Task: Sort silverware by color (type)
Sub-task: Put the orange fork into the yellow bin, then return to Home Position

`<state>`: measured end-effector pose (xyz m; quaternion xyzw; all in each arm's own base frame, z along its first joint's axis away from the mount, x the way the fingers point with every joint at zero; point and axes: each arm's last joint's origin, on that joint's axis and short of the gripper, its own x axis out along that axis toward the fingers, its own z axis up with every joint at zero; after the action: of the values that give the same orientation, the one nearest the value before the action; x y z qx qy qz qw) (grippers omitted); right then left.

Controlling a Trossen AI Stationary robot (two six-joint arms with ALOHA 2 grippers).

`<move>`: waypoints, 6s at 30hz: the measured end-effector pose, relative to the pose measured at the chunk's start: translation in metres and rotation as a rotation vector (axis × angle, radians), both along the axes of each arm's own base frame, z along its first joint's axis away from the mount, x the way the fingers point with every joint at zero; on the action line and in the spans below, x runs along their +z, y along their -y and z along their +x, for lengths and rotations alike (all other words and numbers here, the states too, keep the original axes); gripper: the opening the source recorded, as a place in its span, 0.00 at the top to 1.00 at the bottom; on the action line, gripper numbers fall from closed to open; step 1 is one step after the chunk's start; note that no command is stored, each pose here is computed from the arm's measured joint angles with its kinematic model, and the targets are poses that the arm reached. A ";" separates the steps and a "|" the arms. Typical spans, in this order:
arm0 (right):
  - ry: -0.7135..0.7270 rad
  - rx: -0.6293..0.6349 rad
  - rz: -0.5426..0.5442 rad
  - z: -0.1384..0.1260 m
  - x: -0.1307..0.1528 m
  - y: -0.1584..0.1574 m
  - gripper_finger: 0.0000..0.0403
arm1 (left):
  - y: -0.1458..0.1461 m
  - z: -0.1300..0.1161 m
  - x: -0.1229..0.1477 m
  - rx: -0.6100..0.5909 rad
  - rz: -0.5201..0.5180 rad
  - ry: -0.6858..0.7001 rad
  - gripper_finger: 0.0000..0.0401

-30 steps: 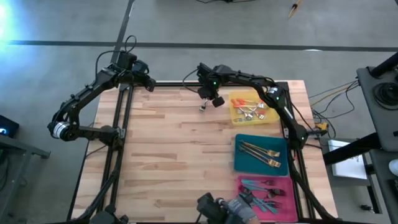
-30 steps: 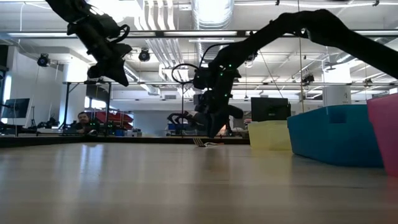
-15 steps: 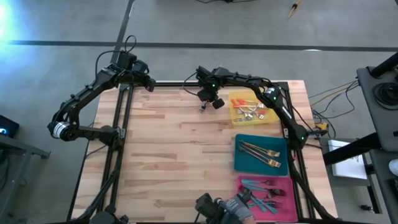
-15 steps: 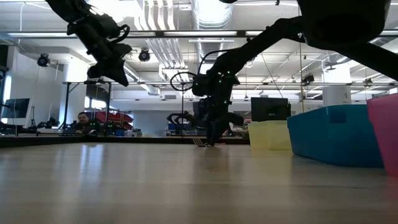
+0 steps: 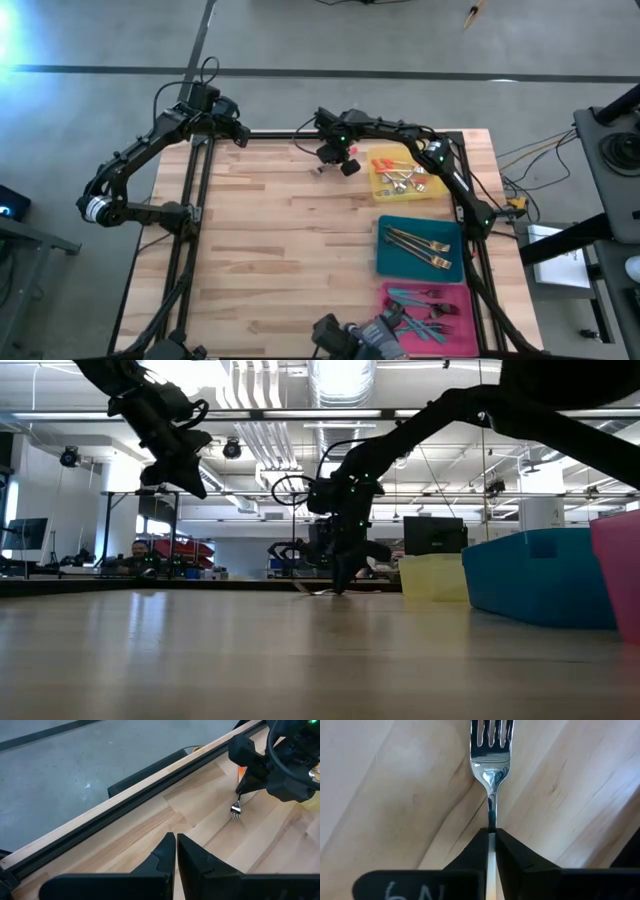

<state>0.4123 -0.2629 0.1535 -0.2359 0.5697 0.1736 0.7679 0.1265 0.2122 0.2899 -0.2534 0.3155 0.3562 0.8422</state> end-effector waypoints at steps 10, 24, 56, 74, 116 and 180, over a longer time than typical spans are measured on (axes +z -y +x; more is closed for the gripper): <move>0.108 -0.172 0.004 0.012 0.049 0.001 0.97 | 0.000 0.000 0.000 0.000 0.000 0.000 1.00; -0.142 -0.417 0.335 -0.047 0.122 -0.015 0.97 | -0.001 0.000 0.000 -0.018 0.022 -0.007 1.00; 0.094 -0.681 0.382 -0.213 0.064 -0.088 0.97 | -0.012 0.007 0.015 -0.017 0.199 0.089 1.00; 0.022 -0.938 0.280 -0.224 0.052 -0.091 0.78 | -0.013 0.007 0.016 -0.017 0.219 0.100 1.00; 1.181 -1.272 0.564 -0.297 0.066 -0.142 0.84 | -0.033 0.018 -0.016 -0.055 0.130 0.011 1.00; 1.202 -1.177 0.370 -0.298 -0.007 -0.223 0.84 | -0.047 0.026 -0.006 -0.084 0.325 0.071 1.00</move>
<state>0.1145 -0.0404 0.1466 0.1747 0.0585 -0.3172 0.9303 0.1529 0.2594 0.2840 -0.1128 0.2338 0.3579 0.8969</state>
